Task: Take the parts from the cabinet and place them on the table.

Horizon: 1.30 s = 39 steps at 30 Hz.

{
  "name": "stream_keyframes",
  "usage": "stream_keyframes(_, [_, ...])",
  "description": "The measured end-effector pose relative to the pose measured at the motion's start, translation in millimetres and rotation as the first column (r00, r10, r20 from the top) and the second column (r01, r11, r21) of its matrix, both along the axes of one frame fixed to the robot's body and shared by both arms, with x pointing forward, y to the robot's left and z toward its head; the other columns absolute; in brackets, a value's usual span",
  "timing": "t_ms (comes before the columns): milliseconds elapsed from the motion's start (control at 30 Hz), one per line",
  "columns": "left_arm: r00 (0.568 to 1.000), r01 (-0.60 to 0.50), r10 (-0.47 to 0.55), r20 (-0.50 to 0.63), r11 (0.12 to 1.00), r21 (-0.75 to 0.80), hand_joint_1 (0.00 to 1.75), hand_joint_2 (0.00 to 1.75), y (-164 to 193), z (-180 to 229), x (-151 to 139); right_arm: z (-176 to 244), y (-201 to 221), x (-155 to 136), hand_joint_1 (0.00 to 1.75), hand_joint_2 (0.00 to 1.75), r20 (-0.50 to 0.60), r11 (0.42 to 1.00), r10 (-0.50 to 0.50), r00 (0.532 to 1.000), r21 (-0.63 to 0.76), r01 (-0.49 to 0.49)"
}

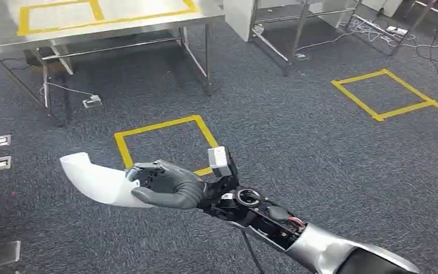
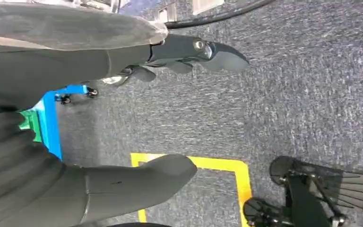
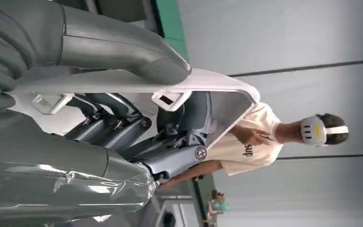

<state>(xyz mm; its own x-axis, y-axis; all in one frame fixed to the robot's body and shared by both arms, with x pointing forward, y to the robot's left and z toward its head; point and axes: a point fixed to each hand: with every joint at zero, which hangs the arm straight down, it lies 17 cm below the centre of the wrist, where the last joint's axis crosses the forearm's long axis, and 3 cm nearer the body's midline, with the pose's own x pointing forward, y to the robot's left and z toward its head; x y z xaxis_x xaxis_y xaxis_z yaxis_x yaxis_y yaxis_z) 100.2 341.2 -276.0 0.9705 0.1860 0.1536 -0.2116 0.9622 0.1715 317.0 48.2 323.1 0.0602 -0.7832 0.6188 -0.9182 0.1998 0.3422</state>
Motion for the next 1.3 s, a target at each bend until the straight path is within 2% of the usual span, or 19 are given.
stream_keyframes(333, [1.0,0.004,-0.004,-0.007,1.0,0.003,0.0,1.75,2,-1,-6,-5,-1,1,1.75,1.75,-0.006,1.0,-0.001,1.0,-0.012,0.001])
stream_keyframes(633, [1.0,0.003,-0.003,0.005,1.0,0.006,0.0,1.75,2,0,1,-1,-1,1,1.75,1.75,-0.006,1.0,0.008,1.0,-0.002,-0.008])
stream_keyframes(767, [1.0,0.01,-0.01,-0.006,1.0,0.007,0.0,1.75,2,-1,-8,-6,-2,1,1.75,1.75,-0.017,1.0,0.004,1.0,-0.005,-0.004])
stream_keyframes(1300, [1.0,0.017,-0.016,-0.014,1.0,0.011,0.0,1.75,4,-2,-13,-15,-6,7,1.75,1.75,-0.027,1.0,-0.015,1.0,-0.026,0.015])
